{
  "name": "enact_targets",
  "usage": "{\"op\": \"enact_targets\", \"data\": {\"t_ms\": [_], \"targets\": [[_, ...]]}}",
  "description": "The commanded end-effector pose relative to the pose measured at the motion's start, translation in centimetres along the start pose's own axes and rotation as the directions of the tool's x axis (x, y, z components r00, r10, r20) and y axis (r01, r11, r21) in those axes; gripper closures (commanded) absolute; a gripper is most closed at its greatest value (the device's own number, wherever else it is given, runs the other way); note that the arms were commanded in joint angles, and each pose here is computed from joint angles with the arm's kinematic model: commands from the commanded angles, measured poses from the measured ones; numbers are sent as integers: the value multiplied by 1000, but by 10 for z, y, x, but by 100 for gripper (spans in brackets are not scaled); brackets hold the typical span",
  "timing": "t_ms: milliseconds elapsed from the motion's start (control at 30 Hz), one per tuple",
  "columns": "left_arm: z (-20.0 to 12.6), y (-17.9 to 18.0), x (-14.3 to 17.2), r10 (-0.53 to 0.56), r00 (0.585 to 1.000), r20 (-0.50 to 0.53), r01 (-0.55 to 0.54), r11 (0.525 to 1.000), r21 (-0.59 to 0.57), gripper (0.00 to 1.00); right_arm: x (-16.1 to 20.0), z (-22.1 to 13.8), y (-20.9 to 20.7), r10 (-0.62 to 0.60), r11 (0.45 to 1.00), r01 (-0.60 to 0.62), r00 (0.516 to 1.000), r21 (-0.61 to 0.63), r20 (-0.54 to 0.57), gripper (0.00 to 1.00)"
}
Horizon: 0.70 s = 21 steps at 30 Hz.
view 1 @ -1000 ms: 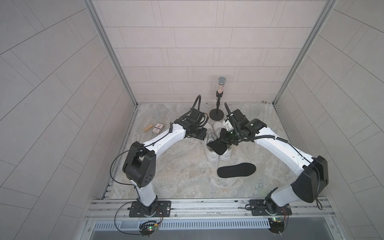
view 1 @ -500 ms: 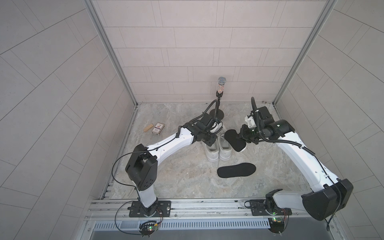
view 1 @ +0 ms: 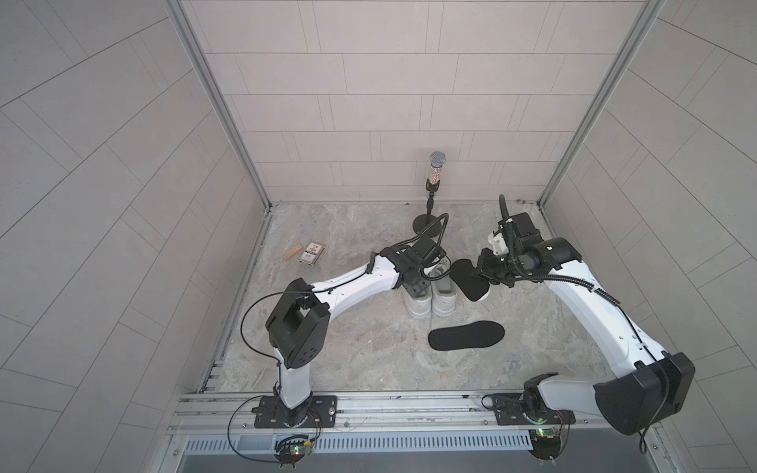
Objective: Insert the insole into the shoe
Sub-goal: Adjust the shoe at the center of the board.
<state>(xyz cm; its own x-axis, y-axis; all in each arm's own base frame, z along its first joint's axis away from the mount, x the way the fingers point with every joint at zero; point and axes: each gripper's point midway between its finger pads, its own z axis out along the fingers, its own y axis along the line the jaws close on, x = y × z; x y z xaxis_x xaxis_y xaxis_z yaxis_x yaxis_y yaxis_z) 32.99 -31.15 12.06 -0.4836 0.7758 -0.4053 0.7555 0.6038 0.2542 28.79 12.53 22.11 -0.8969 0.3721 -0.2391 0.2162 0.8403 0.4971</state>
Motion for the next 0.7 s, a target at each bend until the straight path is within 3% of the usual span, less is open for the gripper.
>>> {"op": "enact_targets", "data": {"t_ms": [0,167,267,400,500,667], "targets": [[18,7,11,67,996,-56,-72,994,-85,48,2,-2,-4,2,1000,-2,1000,8,7,100],[33,16,4,91,993,-70,-101,983,-154,51,3,-1,-4,2,1000,-2,1000,4,3,100],[39,20,5,103,990,-93,-119,977,-179,58,5,0,-6,4,1000,-4,1000,7,-3,100],[36,27,6,111,988,-102,-132,967,-217,86,7,1,-6,2,1000,-2,1000,1,-8,100],[20,36,2,59,995,-77,-76,967,-245,100,11,4,0,-33,999,33,999,-18,-32,100],[-9,53,-2,-105,993,-44,95,977,-190,100,21,7,26,-141,987,136,989,-87,-47,100]]}}
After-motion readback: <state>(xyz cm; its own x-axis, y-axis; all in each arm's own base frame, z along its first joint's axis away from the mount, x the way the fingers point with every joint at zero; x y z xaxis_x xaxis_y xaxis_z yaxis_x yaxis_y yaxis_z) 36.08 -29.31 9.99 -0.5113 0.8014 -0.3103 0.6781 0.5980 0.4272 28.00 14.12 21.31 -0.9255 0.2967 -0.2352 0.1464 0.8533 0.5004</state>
